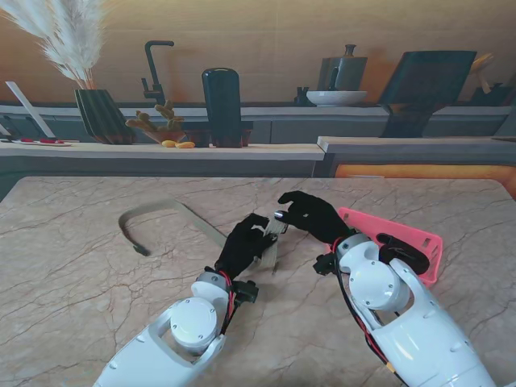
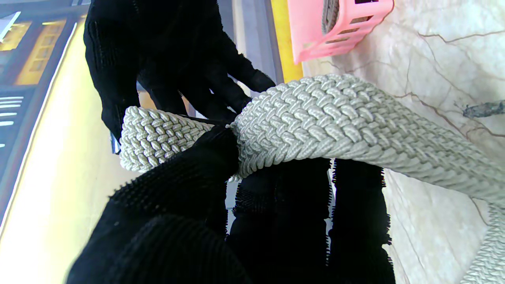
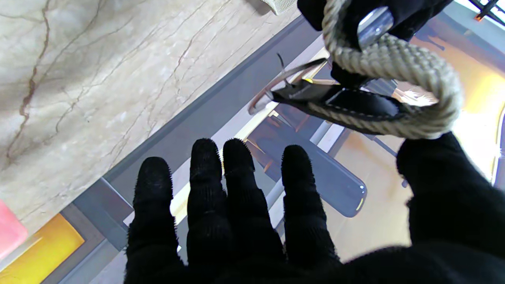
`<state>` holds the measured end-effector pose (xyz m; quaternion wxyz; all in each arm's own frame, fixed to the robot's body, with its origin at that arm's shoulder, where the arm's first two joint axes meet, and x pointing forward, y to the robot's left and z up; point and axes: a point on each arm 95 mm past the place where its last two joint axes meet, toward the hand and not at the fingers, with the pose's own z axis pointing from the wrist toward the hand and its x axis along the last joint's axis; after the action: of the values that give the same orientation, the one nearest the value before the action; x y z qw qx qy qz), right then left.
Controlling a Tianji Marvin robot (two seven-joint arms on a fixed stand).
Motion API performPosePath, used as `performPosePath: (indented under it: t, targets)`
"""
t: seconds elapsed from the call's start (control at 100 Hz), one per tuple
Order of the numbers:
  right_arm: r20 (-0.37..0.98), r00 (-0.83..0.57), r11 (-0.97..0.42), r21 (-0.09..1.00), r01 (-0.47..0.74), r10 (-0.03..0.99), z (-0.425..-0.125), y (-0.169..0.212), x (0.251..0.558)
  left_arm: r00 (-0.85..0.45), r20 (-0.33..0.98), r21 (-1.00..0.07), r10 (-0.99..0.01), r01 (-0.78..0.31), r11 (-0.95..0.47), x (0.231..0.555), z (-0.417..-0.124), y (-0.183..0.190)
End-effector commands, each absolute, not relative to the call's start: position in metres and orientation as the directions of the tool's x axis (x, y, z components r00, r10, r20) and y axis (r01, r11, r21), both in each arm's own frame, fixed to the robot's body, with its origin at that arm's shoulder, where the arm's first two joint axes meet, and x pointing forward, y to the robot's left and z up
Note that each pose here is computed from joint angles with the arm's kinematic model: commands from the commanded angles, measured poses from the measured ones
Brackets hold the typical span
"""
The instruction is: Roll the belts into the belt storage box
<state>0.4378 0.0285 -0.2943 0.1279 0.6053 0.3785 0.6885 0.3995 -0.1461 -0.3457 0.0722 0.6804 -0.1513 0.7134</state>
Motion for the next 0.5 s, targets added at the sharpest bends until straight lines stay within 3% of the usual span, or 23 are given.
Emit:
performPosePath:
  t: [0.0,0.2,0.49]
  targets:
    - [0.730,-0.248,-0.677,0.683,0.274,0.637,-0.2986,0.0269,0.4351,-0.057,0.995,-0.100,-0.086,-0.313,-0.944,0.3962,-0.3438,-0.1479]
    - [0.690,-0.305,-0.672,0.719,0.178,0.657,-0.2990,0.0278,0.4348,-0.050,0.996,-0.085,-0.073,-0.299,-0.950,0.3954,-0.3430,-0.1483]
    - [0.528,-0.515,-0.574,0.814,0.082,0.675,-0.3003,0.0292,0.4302,-0.055,0.994,-0.103,-0.091,-0.271,-0.957,0.3971,-0.3423,-0.1467]
